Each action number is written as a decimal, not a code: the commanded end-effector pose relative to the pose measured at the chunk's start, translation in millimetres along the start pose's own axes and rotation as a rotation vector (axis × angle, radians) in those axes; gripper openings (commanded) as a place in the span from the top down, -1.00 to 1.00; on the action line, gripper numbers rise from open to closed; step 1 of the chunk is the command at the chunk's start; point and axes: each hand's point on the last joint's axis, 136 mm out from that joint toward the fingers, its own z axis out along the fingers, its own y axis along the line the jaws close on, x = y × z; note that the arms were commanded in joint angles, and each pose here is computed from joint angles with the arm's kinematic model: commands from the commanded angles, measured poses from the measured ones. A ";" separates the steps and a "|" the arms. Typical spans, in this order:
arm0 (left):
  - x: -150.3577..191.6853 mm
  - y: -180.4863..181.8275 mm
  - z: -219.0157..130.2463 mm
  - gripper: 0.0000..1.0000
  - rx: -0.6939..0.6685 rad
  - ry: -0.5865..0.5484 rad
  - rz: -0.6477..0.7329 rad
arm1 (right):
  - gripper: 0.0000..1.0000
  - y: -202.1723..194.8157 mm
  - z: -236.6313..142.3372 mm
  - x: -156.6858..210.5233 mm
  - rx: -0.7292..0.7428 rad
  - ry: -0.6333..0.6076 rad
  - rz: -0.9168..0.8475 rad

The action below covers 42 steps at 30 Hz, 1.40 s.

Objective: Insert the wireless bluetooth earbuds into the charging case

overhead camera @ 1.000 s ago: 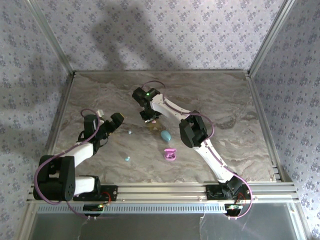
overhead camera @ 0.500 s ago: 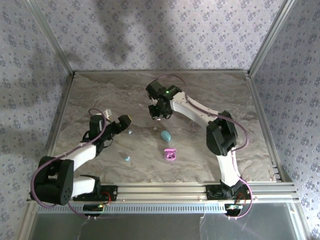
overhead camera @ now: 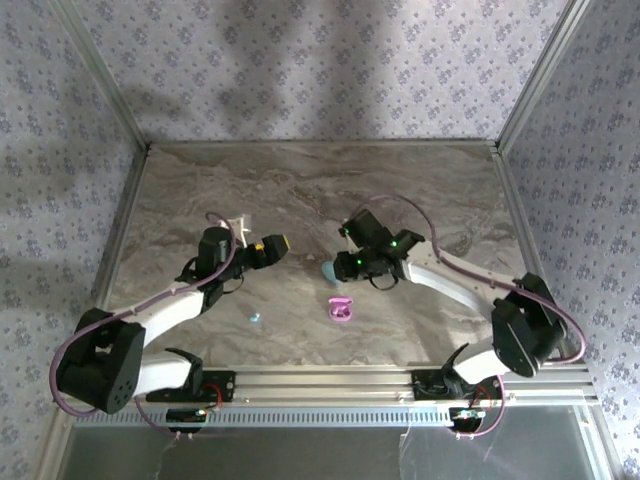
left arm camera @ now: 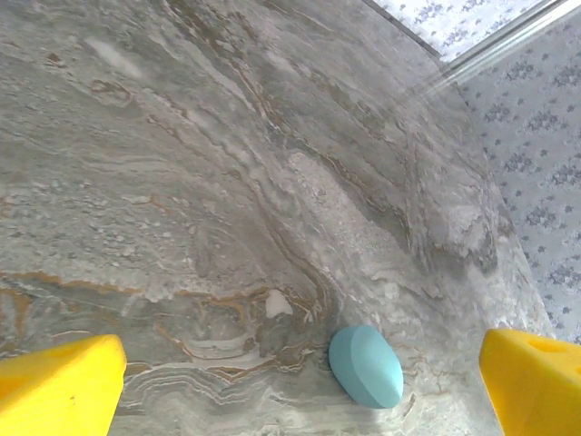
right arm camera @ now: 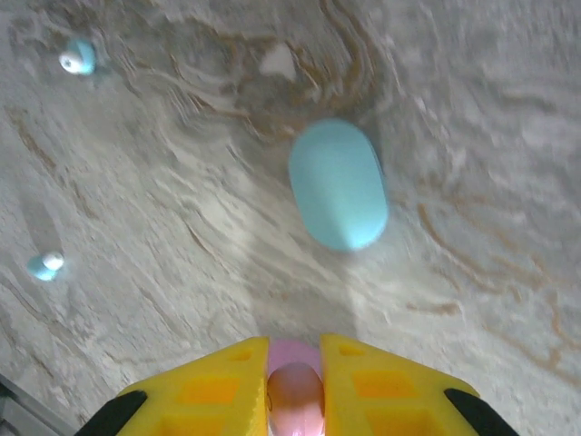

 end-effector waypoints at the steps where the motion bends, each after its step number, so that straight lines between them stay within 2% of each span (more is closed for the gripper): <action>1: -6.6 -8.5 6.3 -1.00 0.012 -0.018 0.053 | 0.59 3.1 -3.7 2.9 -0.069 -0.066 0.052; 7: 9.7 -23.0 16.9 -0.99 0.069 0.033 0.084 | 0.58 -9.4 -6.7 26.4 -0.104 -0.113 0.090; 13: 33.6 -36.7 10.8 -0.99 0.091 0.094 0.108 | 0.56 -13.1 -4.5 40.3 -0.157 -0.150 0.090; 19: 79.8 -56.1 9.9 -1.00 0.098 0.291 0.090 | 0.56 -10.4 3.5 51.7 -0.205 -0.144 0.065; 25: 122.4 -55.2 13.8 -1.00 0.105 0.400 -0.003 | 0.56 -3.4 9.8 60.5 -0.245 -0.119 0.028; 42: 127.7 -52.7 7.7 -0.99 0.069 0.342 -0.036 | 0.56 1.8 28.8 78.0 -0.226 -0.062 -0.048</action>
